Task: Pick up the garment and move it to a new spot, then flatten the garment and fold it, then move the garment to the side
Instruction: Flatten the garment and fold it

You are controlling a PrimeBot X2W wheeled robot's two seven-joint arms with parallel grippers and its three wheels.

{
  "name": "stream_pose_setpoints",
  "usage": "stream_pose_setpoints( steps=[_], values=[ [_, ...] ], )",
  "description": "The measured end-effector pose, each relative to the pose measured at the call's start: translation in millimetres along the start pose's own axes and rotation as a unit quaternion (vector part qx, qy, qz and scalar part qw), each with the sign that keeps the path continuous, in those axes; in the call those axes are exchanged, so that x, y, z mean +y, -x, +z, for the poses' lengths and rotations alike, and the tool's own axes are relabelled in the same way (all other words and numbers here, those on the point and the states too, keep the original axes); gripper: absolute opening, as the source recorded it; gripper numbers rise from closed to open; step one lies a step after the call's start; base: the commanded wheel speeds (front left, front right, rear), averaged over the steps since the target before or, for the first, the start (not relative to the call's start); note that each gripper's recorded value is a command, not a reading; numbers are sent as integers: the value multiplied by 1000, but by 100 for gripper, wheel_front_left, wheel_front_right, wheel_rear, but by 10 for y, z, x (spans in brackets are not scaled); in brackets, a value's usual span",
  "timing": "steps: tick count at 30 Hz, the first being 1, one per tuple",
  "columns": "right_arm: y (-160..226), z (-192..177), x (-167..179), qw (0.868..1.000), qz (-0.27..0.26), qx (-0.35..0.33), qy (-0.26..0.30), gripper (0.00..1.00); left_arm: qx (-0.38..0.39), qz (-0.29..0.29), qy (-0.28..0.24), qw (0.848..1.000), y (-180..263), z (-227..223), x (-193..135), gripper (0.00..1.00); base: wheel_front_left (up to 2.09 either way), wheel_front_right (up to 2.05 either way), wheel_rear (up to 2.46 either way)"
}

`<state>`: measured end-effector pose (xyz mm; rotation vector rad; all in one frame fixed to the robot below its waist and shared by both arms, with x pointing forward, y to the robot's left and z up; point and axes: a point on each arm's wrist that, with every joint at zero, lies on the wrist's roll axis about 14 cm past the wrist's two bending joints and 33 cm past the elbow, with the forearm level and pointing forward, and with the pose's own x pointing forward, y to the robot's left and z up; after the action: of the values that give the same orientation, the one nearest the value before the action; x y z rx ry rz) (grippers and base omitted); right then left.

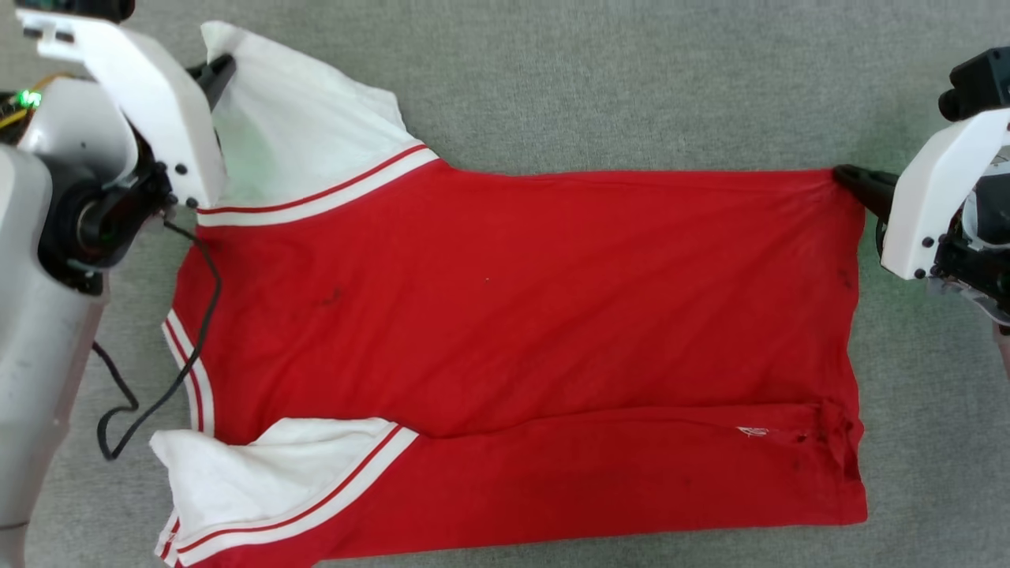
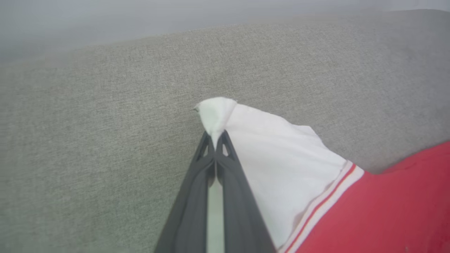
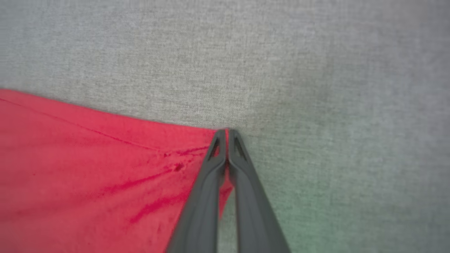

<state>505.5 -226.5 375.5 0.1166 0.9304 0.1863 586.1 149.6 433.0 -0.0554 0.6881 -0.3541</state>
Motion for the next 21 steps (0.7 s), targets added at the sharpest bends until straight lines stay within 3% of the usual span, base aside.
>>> stream_pose_setpoints(
  steps=[4, 10, 21],
  values=[
    [181, 183, 6, 998, -9, -54, 16, 0, -33, 7, 24, 999, 187, 27, 55, 0, 0, 0, 0],
    [480, 157, 112, 995, -1, -103, 12, 0, -86, 28, 52, 995, 635, -47, 131, 0, 0, 0, 0],
    [833, -360, 312, 990, 20, -133, -34, 0, -79, 70, 144, 984, 1350, -985, 106, 0, 0, 0, 0]
  ],
)
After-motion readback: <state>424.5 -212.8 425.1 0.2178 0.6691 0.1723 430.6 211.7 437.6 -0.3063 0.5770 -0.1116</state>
